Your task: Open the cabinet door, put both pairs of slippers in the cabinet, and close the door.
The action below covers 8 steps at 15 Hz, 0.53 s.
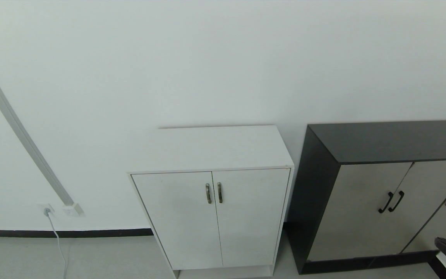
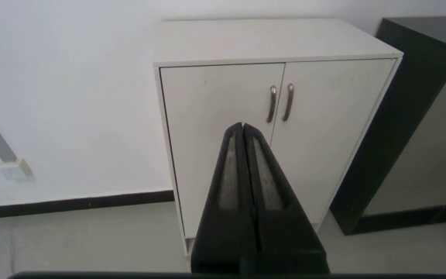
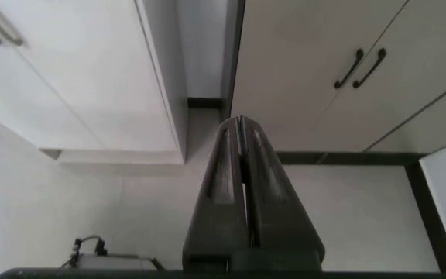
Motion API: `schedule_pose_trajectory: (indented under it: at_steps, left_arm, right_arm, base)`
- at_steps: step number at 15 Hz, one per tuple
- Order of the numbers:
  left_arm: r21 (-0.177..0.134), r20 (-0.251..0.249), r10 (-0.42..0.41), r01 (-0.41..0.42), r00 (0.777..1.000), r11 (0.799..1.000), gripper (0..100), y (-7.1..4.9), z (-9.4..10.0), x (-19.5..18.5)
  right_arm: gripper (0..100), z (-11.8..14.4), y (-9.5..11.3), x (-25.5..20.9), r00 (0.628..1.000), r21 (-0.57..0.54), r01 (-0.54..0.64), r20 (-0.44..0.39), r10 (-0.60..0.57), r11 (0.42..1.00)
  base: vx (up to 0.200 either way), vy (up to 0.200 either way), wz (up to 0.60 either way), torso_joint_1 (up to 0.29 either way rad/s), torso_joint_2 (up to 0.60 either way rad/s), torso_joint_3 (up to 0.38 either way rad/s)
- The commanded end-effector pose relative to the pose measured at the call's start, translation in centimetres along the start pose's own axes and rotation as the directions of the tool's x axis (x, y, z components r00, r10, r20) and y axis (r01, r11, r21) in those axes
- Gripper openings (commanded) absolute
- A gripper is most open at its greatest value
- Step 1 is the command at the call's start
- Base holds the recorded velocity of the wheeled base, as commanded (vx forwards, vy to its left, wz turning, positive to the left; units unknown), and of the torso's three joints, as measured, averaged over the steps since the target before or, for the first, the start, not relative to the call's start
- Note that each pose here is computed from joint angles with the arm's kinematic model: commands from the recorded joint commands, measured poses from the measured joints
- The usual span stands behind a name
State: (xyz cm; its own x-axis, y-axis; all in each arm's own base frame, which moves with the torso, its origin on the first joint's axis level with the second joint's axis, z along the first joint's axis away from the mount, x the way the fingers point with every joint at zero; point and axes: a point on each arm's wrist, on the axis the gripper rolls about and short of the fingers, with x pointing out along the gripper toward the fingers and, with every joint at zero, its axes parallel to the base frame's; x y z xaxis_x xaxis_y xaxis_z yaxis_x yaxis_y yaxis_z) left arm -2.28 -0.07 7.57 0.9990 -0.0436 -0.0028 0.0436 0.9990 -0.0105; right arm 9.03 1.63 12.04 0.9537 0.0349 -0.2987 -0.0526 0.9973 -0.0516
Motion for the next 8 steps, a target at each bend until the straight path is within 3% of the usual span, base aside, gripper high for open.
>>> schedule_pose_trajectory:
  at_steps: [1, 8]
  left_arm:
    - [0.0, 0.0, -0.001, 0.001, 1.0, 1.0, 0, 0.0, 0.0, 0.0]
    - [0.0, 0.0, 0.001, -0.001, 1.0, 1.0, 0, 0.0, 0.0, 0.0]
  right_arm:
    - [0, -0.1, -0.4, -2.9, 0.997, 0.009, -0.03, 0.076, 0.03, 0.999]
    - [0, -3.6, -0.7, -5.5, 0.99, -0.003, -0.135, -0.028, 0.135, 0.991]
  base:
    - [0.0, 0.0, 0.0, 0.0, 0.0, 0.0]
    - [0.0, 0.0, 0.0, 0.0, 0.0, 0.0]
